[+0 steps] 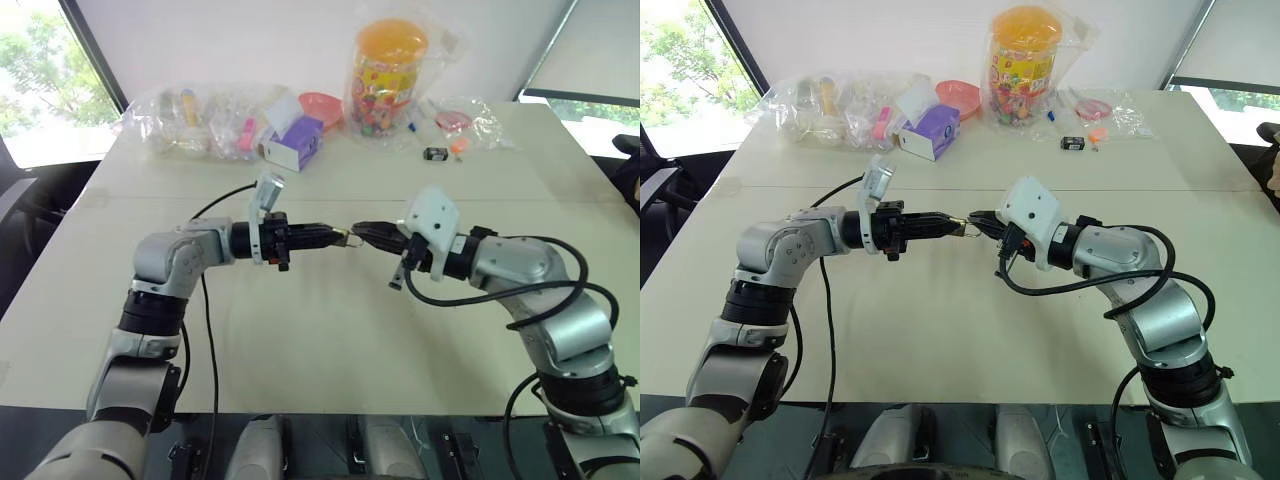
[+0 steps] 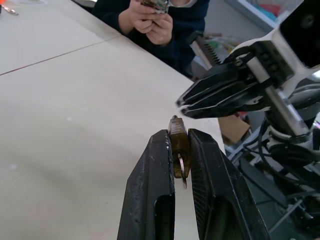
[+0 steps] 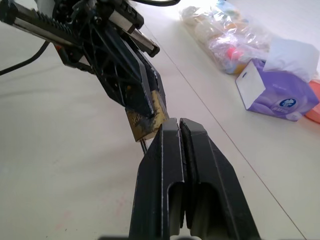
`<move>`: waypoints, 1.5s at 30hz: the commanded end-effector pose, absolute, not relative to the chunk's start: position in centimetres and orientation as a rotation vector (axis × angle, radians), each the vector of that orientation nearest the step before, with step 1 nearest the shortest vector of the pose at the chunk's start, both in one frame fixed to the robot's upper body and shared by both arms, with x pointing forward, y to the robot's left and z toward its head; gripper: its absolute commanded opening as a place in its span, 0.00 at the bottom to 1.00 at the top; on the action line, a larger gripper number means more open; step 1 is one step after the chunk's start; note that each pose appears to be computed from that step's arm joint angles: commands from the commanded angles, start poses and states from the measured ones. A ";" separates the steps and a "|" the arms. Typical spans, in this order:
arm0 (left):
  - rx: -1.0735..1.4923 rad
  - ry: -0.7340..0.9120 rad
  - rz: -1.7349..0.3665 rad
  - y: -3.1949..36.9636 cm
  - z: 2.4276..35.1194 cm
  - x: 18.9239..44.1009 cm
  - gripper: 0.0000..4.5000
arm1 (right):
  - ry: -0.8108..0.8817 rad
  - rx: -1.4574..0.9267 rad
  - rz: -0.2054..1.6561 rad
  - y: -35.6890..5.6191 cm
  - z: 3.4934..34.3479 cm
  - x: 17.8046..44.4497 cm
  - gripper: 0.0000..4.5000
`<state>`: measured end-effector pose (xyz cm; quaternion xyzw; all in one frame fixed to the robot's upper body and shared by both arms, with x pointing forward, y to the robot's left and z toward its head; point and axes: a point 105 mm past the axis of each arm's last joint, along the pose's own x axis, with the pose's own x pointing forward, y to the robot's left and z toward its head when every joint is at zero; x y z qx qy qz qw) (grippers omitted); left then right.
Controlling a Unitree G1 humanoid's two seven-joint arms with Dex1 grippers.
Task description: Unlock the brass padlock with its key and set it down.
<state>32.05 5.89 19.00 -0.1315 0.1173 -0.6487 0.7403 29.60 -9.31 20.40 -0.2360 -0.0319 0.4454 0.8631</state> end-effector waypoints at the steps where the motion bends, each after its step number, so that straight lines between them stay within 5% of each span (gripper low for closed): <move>1: -0.277 0.169 -1.470 5.8 21.7 31.5 0.00 | -0.099 -0.511 0.926 -9.3 20.7 29.5 0.01; 17: -0.276 0.173 -1.445 5.9 21.4 31.7 0.00 | -0.082 -0.526 0.925 -9.7 19.9 29.4 0.01; 31: -0.345 0.428 -1.413 1.7 11.9 32.5 0.00 | 0.038 -0.550 0.744 -13.9 18.2 26.1 0.01; 45: -0.341 0.426 -1.214 -2.6 7.9 35.4 0.00 | 0.055 -0.550 0.679 -13.7 17.8 25.0 0.01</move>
